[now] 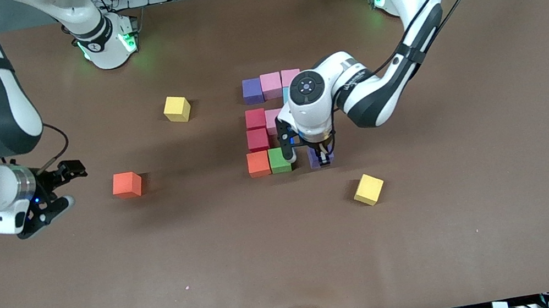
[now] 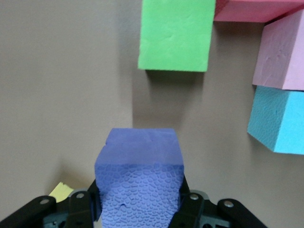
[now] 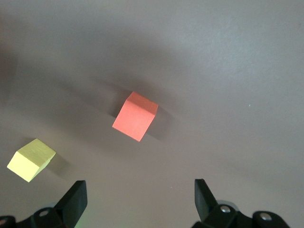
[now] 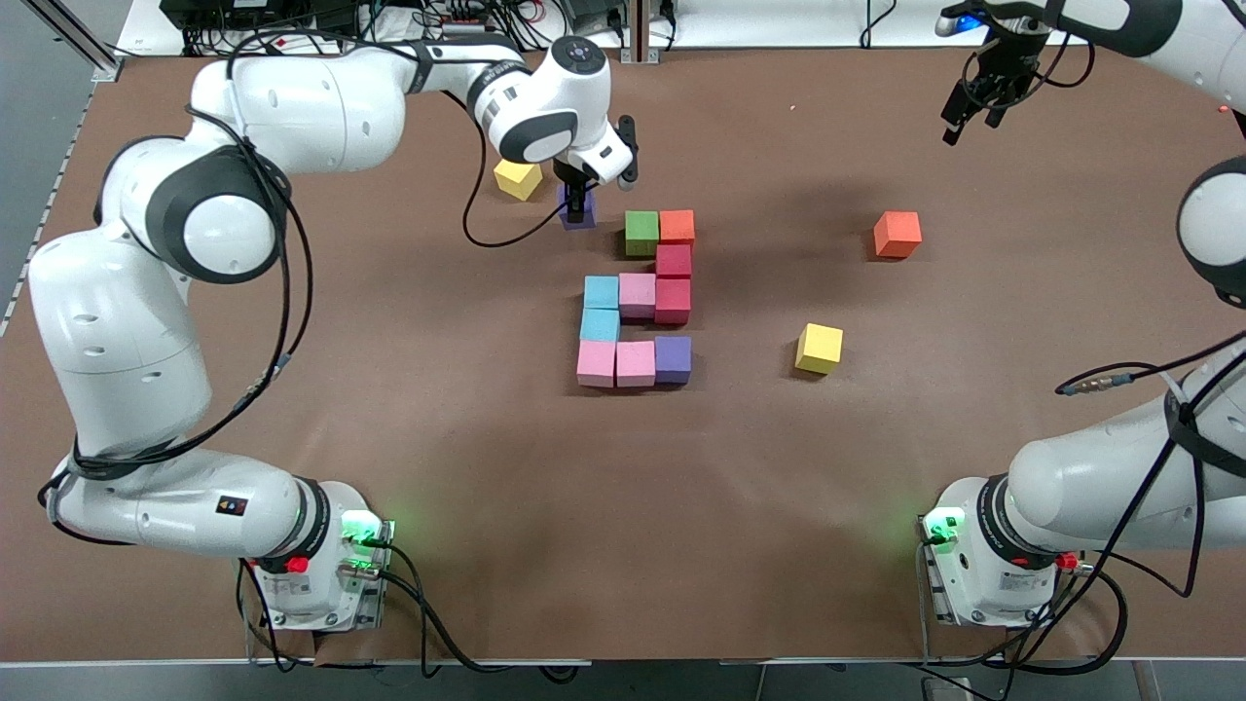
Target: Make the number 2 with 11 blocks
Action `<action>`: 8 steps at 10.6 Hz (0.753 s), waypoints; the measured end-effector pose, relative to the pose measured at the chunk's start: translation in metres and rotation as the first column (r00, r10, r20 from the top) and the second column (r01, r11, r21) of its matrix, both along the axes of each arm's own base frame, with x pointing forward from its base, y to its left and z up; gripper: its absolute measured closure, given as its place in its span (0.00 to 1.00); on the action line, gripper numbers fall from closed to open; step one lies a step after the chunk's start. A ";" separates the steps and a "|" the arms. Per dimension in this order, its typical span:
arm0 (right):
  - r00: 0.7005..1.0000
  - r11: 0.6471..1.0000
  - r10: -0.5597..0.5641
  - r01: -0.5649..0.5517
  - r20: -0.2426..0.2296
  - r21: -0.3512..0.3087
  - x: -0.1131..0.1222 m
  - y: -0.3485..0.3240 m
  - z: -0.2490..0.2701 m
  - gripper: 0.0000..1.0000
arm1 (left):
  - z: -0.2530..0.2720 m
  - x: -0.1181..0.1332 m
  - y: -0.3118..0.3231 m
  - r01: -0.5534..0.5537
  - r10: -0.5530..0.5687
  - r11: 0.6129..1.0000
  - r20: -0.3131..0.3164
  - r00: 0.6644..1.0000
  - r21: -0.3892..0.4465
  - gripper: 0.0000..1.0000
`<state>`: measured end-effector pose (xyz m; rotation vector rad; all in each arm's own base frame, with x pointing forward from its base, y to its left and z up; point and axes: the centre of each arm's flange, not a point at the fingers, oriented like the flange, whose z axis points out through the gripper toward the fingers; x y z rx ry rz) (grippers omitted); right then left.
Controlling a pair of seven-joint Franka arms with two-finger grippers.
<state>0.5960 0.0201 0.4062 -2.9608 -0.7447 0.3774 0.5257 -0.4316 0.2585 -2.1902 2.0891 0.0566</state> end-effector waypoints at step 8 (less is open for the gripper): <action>0.983 0.992 -0.115 0.123 0.145 -0.043 -0.047 0.048 0.051 0.00 | -0.037 -0.005 -0.023 0.058 -0.057 0.998 -0.027 0.998 0.021 0.39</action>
